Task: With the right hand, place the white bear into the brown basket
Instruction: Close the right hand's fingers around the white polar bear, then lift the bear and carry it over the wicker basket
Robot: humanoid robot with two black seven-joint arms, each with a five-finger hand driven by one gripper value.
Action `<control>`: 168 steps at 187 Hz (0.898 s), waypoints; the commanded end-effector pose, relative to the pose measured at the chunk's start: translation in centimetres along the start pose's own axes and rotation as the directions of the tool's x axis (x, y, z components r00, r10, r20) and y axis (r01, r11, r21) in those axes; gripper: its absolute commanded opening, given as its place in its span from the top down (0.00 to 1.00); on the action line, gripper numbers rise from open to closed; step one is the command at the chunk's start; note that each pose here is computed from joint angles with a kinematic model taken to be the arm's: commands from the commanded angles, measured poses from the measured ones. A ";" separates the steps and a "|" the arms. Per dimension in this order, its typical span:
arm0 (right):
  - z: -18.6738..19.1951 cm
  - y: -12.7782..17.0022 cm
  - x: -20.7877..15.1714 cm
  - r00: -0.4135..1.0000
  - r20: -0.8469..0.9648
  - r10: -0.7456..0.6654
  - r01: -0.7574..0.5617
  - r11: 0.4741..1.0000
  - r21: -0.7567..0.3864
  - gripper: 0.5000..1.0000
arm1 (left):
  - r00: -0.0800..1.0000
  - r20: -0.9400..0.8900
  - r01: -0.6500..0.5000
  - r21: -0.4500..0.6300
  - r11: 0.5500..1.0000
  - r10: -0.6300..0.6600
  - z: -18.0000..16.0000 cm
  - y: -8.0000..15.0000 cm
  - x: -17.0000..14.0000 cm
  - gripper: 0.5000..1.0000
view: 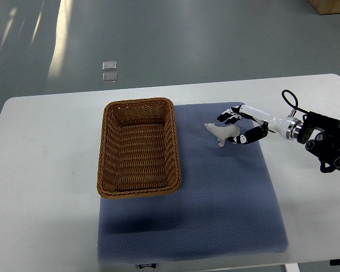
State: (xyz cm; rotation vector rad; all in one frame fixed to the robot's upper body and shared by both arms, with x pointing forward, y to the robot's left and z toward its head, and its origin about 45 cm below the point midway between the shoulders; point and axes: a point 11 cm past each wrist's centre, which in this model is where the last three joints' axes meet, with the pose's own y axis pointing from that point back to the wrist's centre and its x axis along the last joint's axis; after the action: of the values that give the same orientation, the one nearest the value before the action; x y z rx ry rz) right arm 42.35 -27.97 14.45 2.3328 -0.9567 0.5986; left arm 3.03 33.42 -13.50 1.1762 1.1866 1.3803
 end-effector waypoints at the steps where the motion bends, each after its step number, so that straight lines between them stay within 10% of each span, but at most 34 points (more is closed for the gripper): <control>1: -0.3 -0.1 0.3 1.000 -0.006 0.000 0.000 1.000 0.004 0.59 | 1.000 -0.001 -0.001 0.000 1.000 0.001 0.0 0.0 0.0 0.00; 94: 0.0 -0.1 -0.7 0.998 -0.044 -0.051 0.051 0.999 -0.014 1.00 | 1.000 0.000 -0.001 0.001 1.000 0.001 -0.1 0.0 0.0 0.00; 168: -2.2 -0.4 3.6 0.996 -0.085 0.012 -0.011 1.000 0.023 1.00 | 1.000 0.000 0.001 0.001 1.000 -0.001 -0.1 0.0 0.0 0.00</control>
State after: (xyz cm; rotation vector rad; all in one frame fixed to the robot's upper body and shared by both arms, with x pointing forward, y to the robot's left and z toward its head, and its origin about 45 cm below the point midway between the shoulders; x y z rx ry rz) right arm 43.28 -27.79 15.90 2.3097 -0.8999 0.6645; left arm 2.96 33.40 -13.51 1.1768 1.1878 1.3790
